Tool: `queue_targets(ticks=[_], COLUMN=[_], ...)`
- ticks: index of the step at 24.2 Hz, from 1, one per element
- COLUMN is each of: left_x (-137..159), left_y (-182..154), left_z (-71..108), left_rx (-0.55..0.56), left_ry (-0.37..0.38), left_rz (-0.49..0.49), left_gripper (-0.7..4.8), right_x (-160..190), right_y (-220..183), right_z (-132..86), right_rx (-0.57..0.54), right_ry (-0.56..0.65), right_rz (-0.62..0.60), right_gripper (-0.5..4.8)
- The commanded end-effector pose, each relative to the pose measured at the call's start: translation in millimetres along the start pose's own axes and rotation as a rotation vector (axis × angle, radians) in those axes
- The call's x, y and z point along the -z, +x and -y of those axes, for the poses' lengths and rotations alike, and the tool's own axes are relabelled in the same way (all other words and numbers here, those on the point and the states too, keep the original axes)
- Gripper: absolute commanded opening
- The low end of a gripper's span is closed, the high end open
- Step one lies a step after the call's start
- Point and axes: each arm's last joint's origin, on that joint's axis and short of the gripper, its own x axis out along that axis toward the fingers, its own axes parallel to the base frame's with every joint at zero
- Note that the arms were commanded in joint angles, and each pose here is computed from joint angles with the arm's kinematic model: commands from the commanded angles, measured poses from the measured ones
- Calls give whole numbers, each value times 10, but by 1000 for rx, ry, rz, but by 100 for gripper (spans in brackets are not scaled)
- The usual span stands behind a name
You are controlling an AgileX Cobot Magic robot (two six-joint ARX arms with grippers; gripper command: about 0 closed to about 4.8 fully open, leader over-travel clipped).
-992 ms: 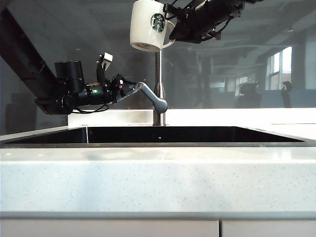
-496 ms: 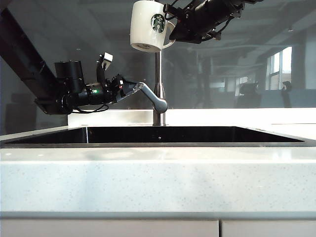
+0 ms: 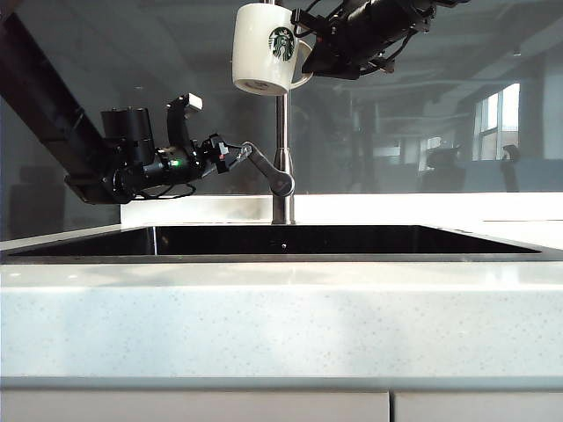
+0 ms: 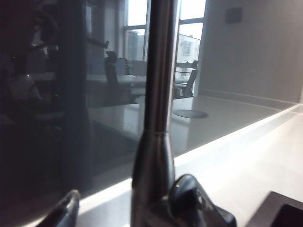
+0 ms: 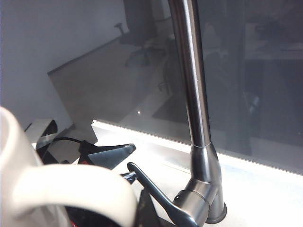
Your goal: Pick up the mug next to the sink, go to the faucet to get some water, pour the water into the sink, and finally put the mug back to its place.
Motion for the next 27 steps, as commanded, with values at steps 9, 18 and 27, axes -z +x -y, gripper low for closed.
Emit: queue_targets(ticks=[9, 18, 27], left_x=[-221, -536, -1087], left_y=[-128, -527, -538], left_z=[-59, -357, -297], left_rx=[257, 398, 427], left_ry=[-117, -304, -204], left_rz=[18, -28, 12], left_gripper=[293, -3, -3], right_x=[-230, -421, -479], right_y=[-104, -412, -597], right_z=[8, 192, 138], right_rx=[-1, 128, 280], right_ry=[1, -201, -534], right_rz=[79, -30, -176], right_gripper=[-1, -1, -2])
